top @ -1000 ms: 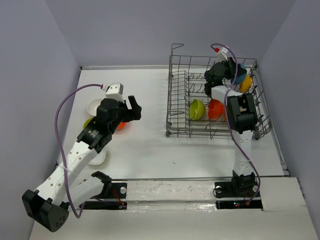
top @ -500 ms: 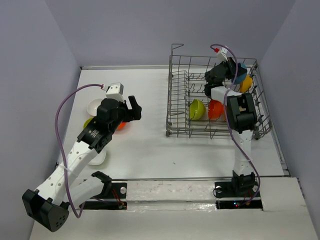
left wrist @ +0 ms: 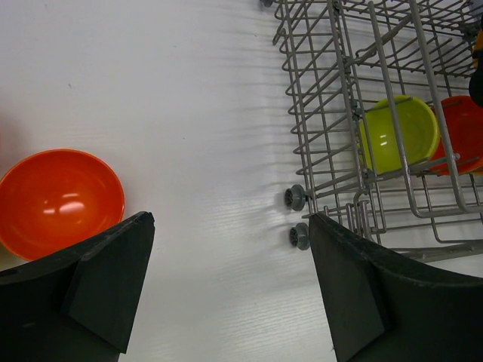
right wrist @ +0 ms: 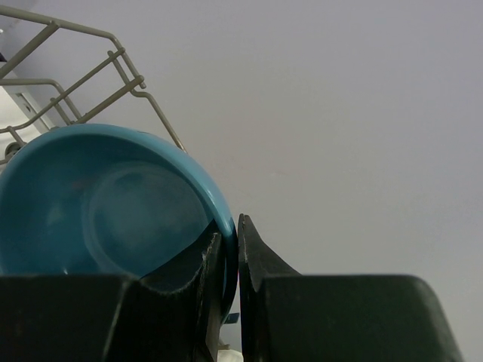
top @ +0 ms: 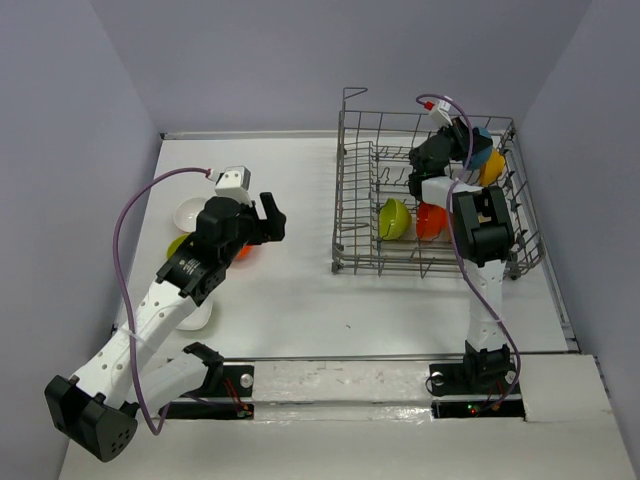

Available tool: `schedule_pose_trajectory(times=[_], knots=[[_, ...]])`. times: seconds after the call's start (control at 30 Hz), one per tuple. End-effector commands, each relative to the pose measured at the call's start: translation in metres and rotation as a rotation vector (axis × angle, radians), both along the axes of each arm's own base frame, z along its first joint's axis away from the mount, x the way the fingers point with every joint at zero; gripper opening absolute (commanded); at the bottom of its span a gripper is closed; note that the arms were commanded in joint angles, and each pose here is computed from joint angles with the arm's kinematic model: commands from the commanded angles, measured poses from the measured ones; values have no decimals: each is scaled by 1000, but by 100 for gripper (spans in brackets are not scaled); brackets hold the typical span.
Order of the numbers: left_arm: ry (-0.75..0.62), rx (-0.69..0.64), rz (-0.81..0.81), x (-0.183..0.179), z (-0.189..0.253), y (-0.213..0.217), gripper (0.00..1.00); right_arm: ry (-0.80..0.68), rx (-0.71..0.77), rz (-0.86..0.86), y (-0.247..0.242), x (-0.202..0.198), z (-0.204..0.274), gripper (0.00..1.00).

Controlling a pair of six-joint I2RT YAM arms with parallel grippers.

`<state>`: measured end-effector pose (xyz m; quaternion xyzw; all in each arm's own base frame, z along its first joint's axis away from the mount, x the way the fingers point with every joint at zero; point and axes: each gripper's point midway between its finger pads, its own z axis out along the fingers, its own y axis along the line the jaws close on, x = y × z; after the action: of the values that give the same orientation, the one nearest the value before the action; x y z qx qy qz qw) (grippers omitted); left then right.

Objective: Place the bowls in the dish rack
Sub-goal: Insert the bowl into the dish rack.

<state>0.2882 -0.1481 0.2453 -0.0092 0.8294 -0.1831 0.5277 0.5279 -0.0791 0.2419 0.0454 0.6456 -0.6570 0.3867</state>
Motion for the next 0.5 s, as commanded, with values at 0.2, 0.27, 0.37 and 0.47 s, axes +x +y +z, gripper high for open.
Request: schedule_pose_trajectory(times=[0.2, 0.27, 0.37, 0.47], knots=[[-25, -3, -18, 1, 2, -5, 93, -122, 10, 15, -2, -2, 2, 1], [-25, -1, -18, 1, 2, -5, 92, -113, 7, 16, -1, -1, -2, 1], [-23, -3, -21, 1, 2, -5, 93, -109, 6, 16, -1, -1, -5, 1], [-22, 0, -21, 1, 1, -6, 93, -103, 5, 16, -1, 1, -9, 2]])
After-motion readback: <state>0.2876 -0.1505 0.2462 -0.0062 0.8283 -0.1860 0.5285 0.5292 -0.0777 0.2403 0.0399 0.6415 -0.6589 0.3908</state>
